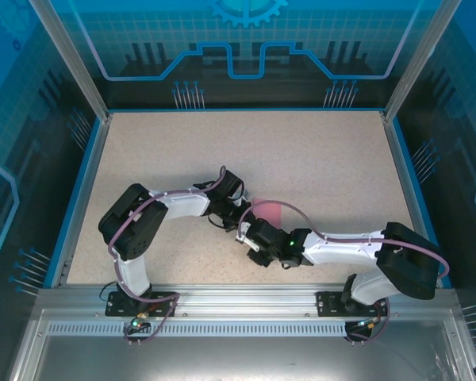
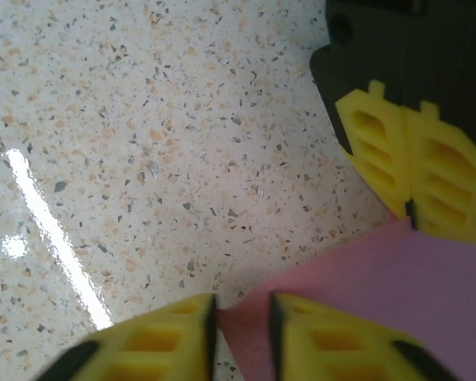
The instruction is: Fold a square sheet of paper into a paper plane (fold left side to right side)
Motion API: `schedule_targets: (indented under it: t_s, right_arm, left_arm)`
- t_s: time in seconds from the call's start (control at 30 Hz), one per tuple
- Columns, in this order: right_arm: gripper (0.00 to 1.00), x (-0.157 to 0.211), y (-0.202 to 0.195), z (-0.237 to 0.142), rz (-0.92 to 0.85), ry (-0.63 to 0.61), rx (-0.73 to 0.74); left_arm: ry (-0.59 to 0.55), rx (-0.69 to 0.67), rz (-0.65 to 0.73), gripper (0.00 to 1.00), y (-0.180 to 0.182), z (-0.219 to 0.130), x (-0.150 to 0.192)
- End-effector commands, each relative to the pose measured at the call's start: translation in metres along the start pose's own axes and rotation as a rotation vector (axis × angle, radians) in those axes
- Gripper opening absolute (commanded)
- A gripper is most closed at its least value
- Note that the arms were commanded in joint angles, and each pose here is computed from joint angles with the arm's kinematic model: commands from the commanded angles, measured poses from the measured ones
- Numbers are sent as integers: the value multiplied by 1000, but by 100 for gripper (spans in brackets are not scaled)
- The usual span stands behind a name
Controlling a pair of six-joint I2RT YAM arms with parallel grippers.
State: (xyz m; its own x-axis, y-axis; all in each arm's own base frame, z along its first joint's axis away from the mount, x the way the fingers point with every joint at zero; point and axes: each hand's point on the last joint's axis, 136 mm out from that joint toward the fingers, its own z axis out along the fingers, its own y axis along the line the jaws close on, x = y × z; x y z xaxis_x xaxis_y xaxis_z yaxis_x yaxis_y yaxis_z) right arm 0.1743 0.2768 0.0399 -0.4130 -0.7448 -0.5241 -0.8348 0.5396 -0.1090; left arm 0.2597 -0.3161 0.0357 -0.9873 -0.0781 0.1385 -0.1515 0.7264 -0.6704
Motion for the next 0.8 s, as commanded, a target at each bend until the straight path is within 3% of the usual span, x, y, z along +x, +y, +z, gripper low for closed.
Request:
schedule_targets:
  t_s: [0.0,0.03,0.13,0.43,0.57,0.77]
  right_arm:
    - [9,-7,-1,-7,35,-25,-34]
    - [2,-8,-2,-9,49,-30,-49]
    - [0,-8,-1,-14,84,-42,-108]
    - [0,7,-2,-19,219,-20,-291]
    - [0,8,-3,-18,265,-18,-335]
    - [0,5,-8,-20,335,-45,-381]
  left_arm:
    - [27,4,19,0,-4,-4,9]
    - [29,2,20,0,-3,-4,9]
    - [27,-2,30,5,-4,-6,7]
    - [-24,-8,87,47,-4,-44,-1]
    - [-35,-6,134,46,-11,-59,-5]
    - [9,81,182,23,-40,-41,-20]
